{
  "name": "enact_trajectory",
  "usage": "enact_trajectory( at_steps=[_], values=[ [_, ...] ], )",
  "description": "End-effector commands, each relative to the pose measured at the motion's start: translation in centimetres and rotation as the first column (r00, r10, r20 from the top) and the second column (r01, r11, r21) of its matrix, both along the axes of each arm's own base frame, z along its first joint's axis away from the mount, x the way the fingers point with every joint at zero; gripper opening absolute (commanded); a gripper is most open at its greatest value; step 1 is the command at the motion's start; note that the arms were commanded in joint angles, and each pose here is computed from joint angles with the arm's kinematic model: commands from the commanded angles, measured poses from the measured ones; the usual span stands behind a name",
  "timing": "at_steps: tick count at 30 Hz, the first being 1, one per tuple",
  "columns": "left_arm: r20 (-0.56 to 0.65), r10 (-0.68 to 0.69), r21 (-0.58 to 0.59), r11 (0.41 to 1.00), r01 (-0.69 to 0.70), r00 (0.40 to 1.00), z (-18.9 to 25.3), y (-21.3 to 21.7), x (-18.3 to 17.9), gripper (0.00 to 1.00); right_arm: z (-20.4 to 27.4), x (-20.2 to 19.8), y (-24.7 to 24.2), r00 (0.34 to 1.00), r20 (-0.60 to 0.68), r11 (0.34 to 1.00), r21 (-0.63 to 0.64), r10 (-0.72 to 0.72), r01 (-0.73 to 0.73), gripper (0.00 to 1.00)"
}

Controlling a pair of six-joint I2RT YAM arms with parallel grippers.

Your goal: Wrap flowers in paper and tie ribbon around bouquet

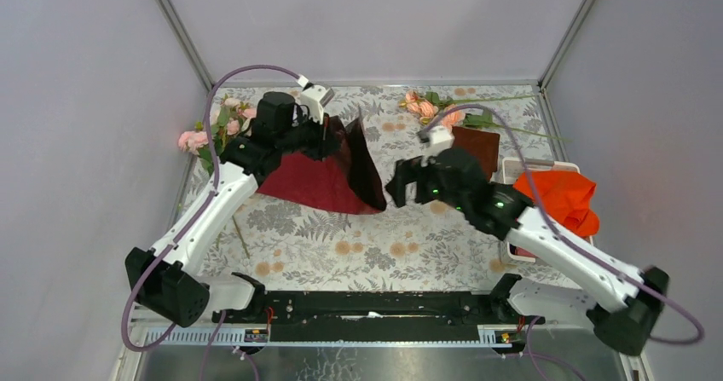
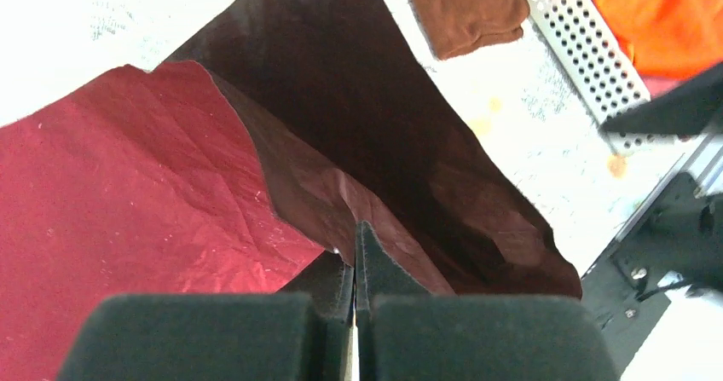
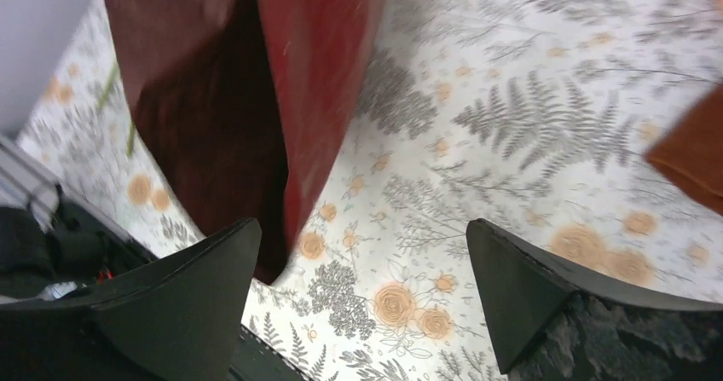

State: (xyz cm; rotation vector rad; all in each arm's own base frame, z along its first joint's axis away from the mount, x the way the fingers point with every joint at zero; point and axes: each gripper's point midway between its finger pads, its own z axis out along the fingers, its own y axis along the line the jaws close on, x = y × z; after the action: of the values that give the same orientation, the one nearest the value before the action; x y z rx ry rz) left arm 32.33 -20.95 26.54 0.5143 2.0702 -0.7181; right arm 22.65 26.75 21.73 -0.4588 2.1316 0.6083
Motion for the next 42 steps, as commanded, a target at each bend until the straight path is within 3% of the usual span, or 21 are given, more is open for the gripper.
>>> enact_trajectory(
  at_steps=[1, 7, 12, 19, 22, 27, 31, 35, 37, 39, 42],
  values=[
    [0.178, -0.136, 0.085, 0.989, 0.122, 0.975, 1.3, -0.4, -0.8, 0.00, 2.7, 0.0, -3.9, 0.996, -0.019, 0.987, 0.130, -0.090, 0.091, 1.00],
    [0.162, -0.154, 0.046, 0.988, 0.149, 0.975, 1.0, -0.8, -2.1, 0.00, 2.9, 3.5, -1.1, 0.994, -0.094, 0.952, 0.295, -0.052, 0.078, 1.00],
    [0.139, -0.154, 0.030, 0.988, 0.151, 0.978, 0.0, -1.2, -2.2, 0.00, 3.0, 5.4, 1.8, 0.988, -0.153, 0.933, 0.352, -0.027, 0.080, 1.00],
    [0.136, -0.162, 0.025, 0.987, 0.160, 0.977, -0.2, -1.4, -2.2, 0.00, -3.3, 7.0, 1.5, 0.951, -0.273, 0.932, 0.284, -0.146, 0.224, 0.99],
    [0.144, -0.157, 0.027, 0.988, 0.154, 0.977, 0.0, -1.2, -2.3, 0.00, -5.2, 7.7, 0.5, 0.930, -0.293, 0.930, 0.225, -0.221, 0.292, 0.77],
    [0.231, -0.114, 0.054, 0.993, 0.105, 0.966, 3.3, -0.4, -1.3, 0.00, -5.6, 10.4, -2.3, 0.912, -0.238, 0.920, 0.131, -0.333, 0.370, 0.00],
    [0.372, -0.047, 0.070, 0.997, 0.022, 0.927, 9.3, 1.1, -0.2, 0.00, 1.5, 12.8, -6.0, 0.891, -0.020, 0.890, 0.048, -0.454, 0.454, 0.00],
    [0.497, 0.063, 0.055, 0.993, -0.104, 0.866, 15.2, 3.7, 1.2, 0.00, 11.8, 12.5, -9.5, 0.817, 0.186, 0.837, 0.169, -0.545, 0.520, 0.00],
    [0.537, 0.105, 0.038, 0.988, -0.149, 0.837, 17.2, 4.9, 1.5, 0.00, 14.6, 11.2, -10.3, 0.799, 0.234, 0.830, 0.226, -0.554, 0.509, 0.00],
    [0.547, 0.128, 0.019, 0.986, -0.165, 0.827, 18.1, 5.5, 1.6, 0.00, 15.1, 9.6, -10.4, 0.803, 0.239, 0.830, 0.282, -0.546, 0.481, 0.00],
    [0.506, 0.110, 0.030, 0.989, -0.145, 0.856, 15.8, 5.5, 1.6, 0.00, 11.6, 6.7, -9.7, 0.829, 0.187, 0.830, 0.323, -0.527, 0.455, 0.00]
  ],
)
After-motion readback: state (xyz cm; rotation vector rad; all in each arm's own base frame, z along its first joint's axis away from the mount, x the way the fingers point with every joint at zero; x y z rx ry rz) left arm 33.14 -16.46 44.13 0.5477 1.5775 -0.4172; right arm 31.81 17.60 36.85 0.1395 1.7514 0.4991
